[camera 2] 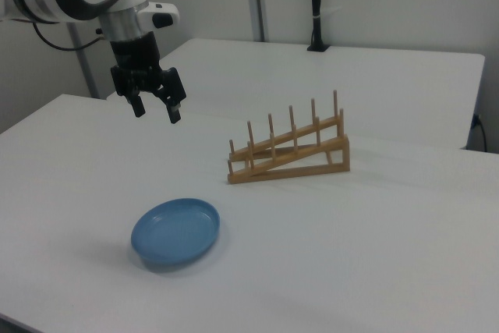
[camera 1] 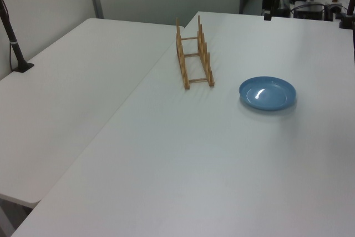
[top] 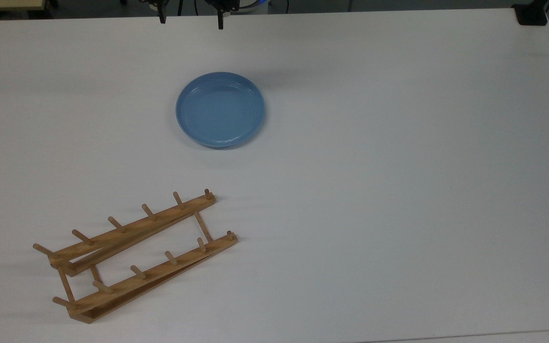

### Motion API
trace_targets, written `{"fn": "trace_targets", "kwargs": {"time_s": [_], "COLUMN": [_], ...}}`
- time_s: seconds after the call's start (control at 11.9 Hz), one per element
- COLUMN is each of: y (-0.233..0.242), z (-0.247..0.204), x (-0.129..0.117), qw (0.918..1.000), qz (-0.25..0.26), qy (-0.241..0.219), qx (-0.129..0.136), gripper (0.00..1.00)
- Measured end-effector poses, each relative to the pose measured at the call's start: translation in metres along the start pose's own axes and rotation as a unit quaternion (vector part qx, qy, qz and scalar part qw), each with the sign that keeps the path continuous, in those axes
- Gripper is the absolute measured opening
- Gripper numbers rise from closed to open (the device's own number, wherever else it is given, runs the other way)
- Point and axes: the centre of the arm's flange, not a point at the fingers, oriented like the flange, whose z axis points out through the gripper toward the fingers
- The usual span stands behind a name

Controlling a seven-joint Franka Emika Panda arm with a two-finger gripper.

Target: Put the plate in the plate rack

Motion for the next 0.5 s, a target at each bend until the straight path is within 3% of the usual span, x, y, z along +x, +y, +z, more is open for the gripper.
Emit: {"fn": "trace_targets", "kwargs": {"time_s": [0.5], "y": [-0.0001], "z": [0.0023], "x": [0.0011], "qw": [1.0000], "qz": [0.000], "qy": [-0.002], "qx": [0.000], "gripper": [1.00]}}
